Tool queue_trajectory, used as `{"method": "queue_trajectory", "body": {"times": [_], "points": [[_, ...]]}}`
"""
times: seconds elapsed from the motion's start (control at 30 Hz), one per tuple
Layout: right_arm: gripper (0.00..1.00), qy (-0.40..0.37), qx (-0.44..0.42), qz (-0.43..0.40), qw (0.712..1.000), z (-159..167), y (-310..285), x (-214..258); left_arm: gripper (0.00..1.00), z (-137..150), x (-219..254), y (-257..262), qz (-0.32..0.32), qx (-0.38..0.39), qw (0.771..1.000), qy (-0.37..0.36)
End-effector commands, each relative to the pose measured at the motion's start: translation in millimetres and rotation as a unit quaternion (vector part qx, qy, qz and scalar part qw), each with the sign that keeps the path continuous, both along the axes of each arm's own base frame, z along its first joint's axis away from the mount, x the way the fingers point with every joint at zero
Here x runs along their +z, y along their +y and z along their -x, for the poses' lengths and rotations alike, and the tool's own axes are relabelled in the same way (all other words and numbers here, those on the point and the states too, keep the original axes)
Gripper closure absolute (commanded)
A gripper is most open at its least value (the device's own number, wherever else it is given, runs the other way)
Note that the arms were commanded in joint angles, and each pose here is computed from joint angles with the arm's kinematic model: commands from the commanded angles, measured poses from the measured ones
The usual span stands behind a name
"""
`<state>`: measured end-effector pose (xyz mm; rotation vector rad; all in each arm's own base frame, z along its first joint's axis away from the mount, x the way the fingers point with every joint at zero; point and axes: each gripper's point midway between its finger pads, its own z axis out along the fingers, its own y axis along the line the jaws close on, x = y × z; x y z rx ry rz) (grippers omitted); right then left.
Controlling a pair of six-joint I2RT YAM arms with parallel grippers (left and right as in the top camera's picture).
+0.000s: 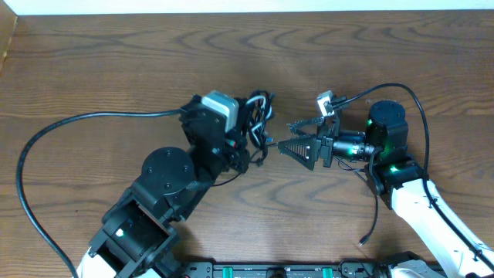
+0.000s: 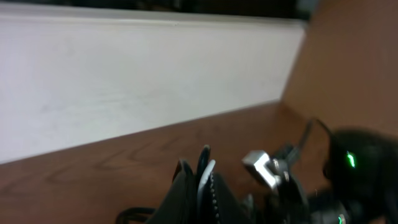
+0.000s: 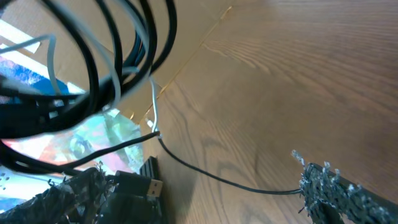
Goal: Untangle cables
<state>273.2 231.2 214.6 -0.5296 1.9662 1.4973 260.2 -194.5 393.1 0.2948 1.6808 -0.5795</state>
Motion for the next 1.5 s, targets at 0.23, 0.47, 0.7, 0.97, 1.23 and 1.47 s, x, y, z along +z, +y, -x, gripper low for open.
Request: {"method": "queue_trajectory", "body": {"times": [0.23,0.47,0.7,0.97,1.23,1.47], "points": [[0.01,-0.01,-0.027,-0.004,1.0,-12,1,9,0.92,-8,34,37,0.251,0.103,0.961,0.056],[0.01,-0.032,-0.046,-0.006,0.998,-20,-1,15,0.93,-6,40,44,0.316,0.112,0.939,0.074],[0.01,-0.091,-0.049,-0.028,0.994,-25,0,38,0.93,-1,38,29,0.301,0.071,0.947,0.085],[0.01,-0.114,-0.077,-0.029,0.99,-35,-4,45,0.93,12,42,6,0.288,-0.006,0.953,0.095],[0.01,-0.119,-0.101,-0.024,0.987,-43,-9,45,0.92,78,37,-53,0.056,-0.271,0.96,-0.043],[0.01,-0.121,-0.11,-0.021,0.986,-48,-18,44,0.93,94,1,-59,-0.066,-0.325,0.94,-0.078]]}}
